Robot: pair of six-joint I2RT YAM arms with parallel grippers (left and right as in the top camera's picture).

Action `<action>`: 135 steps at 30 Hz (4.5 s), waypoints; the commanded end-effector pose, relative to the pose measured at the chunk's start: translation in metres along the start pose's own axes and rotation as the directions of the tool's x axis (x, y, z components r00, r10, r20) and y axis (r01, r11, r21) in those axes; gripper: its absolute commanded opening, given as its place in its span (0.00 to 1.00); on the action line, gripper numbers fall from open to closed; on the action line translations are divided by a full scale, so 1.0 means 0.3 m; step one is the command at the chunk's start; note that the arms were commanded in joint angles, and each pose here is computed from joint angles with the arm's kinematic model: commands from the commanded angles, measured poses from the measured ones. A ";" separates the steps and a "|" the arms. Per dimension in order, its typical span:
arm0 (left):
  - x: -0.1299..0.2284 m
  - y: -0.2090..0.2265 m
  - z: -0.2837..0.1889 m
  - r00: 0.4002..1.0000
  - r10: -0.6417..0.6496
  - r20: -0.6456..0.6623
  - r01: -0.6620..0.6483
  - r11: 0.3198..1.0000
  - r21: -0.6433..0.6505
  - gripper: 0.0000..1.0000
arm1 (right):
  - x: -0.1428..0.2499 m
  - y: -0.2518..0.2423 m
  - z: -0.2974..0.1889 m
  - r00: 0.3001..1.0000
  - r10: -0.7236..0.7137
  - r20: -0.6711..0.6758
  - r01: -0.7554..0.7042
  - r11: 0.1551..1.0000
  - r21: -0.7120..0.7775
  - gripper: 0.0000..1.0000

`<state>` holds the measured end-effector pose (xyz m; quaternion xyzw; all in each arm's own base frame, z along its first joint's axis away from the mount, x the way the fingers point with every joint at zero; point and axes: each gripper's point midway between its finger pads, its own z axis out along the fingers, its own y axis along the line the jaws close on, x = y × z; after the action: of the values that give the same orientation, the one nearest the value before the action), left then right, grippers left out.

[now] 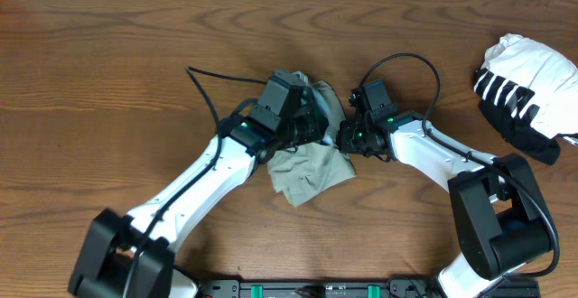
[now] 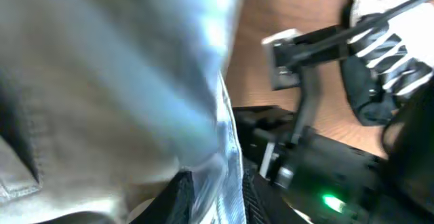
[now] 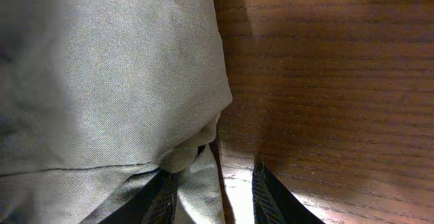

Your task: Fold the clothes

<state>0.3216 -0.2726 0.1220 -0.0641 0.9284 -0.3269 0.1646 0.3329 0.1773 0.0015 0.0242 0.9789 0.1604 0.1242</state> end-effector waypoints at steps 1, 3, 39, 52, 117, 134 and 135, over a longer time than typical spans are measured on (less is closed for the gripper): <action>-0.003 0.013 0.025 1.000 0.000 -0.001 0.000 1.000 -0.018 0.27 | 0.048 0.004 0.030 0.999 0.003 -0.052 -0.002 1.000 0.005 0.35; 0.000 0.021 0.035 1.000 -0.003 -0.008 0.003 1.000 -0.025 0.27 | 0.048 0.004 0.030 0.999 0.003 -0.052 -0.003 1.000 0.006 0.35; -0.105 0.198 -0.779 0.917 -0.087 0.389 0.104 0.994 -0.025 0.98 | 0.009 0.442 -0.781 0.895 -0.211 0.392 0.422 0.683 -0.596 0.01; -0.034 0.328 -0.772 0.923 -0.193 0.332 0.250 0.959 -0.136 0.98 | 0.109 0.520 -0.310 0.951 -0.303 0.053 0.260 0.697 -0.668 0.02; 0.013 0.402 -0.709 0.935 -0.262 0.240 0.315 0.923 -0.219 0.98 | -0.365 0.274 -0.262 0.945 0.020 0.327 0.216 0.713 -0.667 0.01; 0.013 0.399 -0.708 0.935 -0.264 0.238 0.315 0.924 -0.215 0.98 | 0.067 0.358 -0.290 0.980 -0.196 0.021 0.180 0.845 -0.504 0.01; 0.014 0.398 -0.708 0.935 -0.264 0.236 0.315 0.925 -0.213 0.98 | 0.084 0.363 -0.264 0.979 -0.205 -0.001 0.176 0.846 -0.503 0.01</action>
<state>0.2431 -0.0582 0.2031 -0.2548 0.9190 -0.2255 0.1992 0.2935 0.2554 0.1336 -0.0950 0.8867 0.4351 0.1242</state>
